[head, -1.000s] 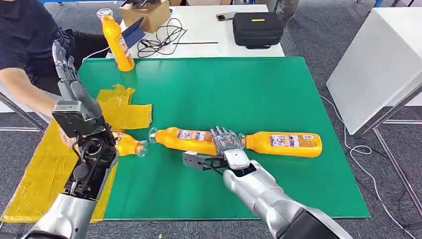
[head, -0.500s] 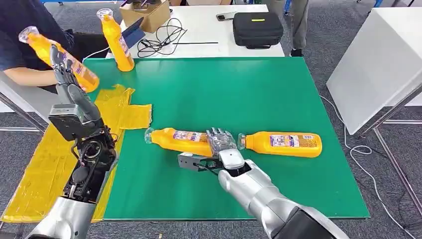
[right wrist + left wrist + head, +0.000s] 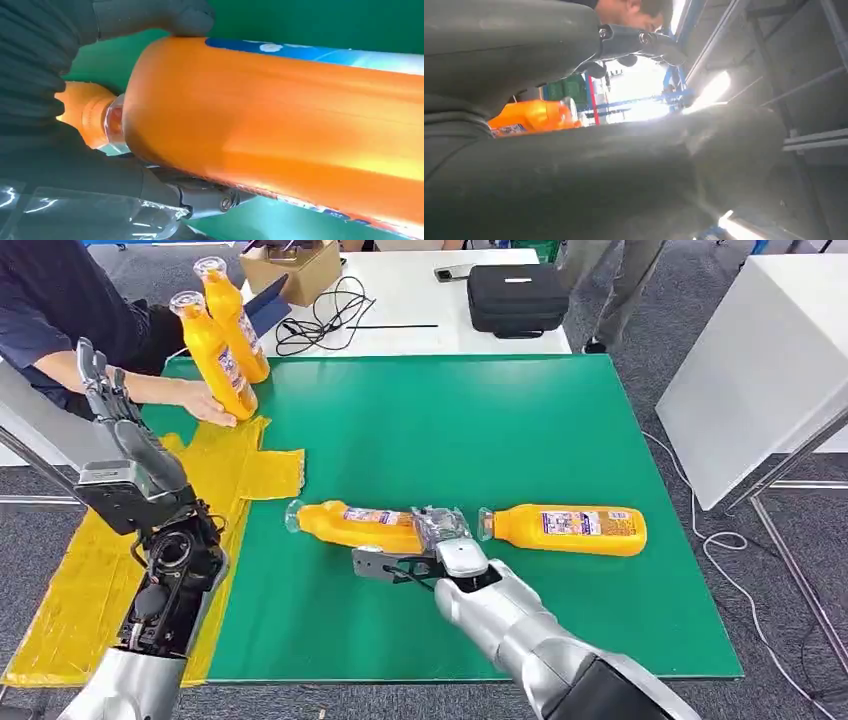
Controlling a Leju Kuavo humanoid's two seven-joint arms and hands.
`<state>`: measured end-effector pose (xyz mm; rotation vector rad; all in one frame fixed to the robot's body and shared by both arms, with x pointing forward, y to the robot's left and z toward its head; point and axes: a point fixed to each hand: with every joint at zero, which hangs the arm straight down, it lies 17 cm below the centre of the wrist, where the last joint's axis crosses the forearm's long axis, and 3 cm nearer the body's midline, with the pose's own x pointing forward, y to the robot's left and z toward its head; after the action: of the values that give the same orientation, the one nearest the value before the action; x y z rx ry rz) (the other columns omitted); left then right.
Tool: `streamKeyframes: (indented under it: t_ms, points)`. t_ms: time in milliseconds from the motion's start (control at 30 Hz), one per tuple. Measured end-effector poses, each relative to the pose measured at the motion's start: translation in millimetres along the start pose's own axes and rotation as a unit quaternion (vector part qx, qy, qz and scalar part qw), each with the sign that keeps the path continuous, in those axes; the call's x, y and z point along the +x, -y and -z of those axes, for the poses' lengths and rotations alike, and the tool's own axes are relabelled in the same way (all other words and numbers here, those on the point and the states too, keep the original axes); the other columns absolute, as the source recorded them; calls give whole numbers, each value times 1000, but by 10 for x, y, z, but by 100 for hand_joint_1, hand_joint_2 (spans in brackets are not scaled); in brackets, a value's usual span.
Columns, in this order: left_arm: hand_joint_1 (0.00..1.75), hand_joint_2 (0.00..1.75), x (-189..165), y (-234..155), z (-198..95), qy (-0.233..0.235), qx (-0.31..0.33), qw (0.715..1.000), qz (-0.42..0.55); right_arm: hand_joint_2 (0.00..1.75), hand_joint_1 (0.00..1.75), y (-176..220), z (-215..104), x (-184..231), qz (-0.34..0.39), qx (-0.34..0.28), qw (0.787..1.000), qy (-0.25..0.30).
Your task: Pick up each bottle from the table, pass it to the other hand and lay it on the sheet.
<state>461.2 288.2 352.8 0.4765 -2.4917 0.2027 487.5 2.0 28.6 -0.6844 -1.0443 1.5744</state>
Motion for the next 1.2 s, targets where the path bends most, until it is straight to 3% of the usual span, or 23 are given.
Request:
streamKeyframes:
  t_ms: [533, 867, 900, 1100, 1133, 1200]
  points:
    - [0, 0, 46, -188, -12, 2, 13, 1000, -4, 175, 175, 2, -7, 77, 13, 0, 1000, 10]
    - [0, 0, -35, -178, -14, -22, 6, 999, -30, 175, 175, 43, 4, 112, 51, -3, 998, 21]
    - [0, 175, -50, -170, -16, -27, 4, 999, -35, 175, 175, 54, 6, 116, 54, -5, 998, 23]
    - [0, 175, -337, -90, -149, -118, -24, 984, -131, 175, 175, 399, 42, 155, 163, -46, 984, 58]
    - [0, 0, -384, -90, -202, -134, -28, 979, -149, 175, 175, 530, 44, 145, 185, -61, 979, 65]
    - [0, 0, -466, -119, -335, -159, -34, 971, -173, 175, 175, 772, 30, 102, 219, -86, 969, 76]
